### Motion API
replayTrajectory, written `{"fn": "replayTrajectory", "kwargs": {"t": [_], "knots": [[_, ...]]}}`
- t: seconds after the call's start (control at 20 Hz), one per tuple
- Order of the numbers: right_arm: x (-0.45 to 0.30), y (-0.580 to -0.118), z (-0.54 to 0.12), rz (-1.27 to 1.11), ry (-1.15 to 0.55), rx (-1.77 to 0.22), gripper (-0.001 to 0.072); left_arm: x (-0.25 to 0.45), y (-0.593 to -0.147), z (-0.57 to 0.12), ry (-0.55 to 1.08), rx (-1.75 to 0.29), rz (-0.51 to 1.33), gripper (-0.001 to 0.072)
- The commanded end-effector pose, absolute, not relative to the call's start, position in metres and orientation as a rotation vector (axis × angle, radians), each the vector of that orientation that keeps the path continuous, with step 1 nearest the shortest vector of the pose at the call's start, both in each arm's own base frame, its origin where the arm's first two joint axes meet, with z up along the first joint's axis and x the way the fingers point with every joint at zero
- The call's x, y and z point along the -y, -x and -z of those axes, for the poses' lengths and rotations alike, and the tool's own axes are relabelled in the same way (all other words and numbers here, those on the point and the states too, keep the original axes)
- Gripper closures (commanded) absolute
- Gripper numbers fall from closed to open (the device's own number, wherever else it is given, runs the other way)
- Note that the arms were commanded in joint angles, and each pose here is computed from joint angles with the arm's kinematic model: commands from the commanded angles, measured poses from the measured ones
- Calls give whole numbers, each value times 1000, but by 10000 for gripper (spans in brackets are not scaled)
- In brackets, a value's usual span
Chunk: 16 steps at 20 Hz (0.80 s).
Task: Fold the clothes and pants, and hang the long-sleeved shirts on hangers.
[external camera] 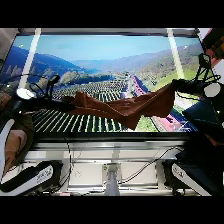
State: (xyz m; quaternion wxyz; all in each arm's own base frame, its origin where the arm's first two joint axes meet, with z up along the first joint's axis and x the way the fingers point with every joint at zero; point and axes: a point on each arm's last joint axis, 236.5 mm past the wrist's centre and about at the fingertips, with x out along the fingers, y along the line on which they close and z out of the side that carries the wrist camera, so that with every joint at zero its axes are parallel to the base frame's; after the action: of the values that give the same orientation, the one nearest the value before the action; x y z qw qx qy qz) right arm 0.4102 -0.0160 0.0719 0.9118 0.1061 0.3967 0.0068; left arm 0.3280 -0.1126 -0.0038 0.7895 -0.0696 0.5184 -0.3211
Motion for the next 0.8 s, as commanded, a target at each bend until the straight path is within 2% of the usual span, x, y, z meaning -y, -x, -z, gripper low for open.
{"fn": "replayTrajectory", "kwargs": {"t": [0.0,0.2,0.35,0.55,0.75], "knots": [[14,-401,-116,-23,-191,-707,698,108,-345,-73,54,-873,648,683],[10,-378,-176,-30,-165,-557,698,87,-359,-190,-47,-464,480,682],[5,-353,-236,-41,-139,-416,698,63,-349,-277,-81,-157,328,682],[-5,-299,-359,-58,-87,-128,699,40,-298,-379,-49,194,193,683],[-13,-231,-451,-54,-25,100,698,12,-218,-463,49,539,73,683]]}}
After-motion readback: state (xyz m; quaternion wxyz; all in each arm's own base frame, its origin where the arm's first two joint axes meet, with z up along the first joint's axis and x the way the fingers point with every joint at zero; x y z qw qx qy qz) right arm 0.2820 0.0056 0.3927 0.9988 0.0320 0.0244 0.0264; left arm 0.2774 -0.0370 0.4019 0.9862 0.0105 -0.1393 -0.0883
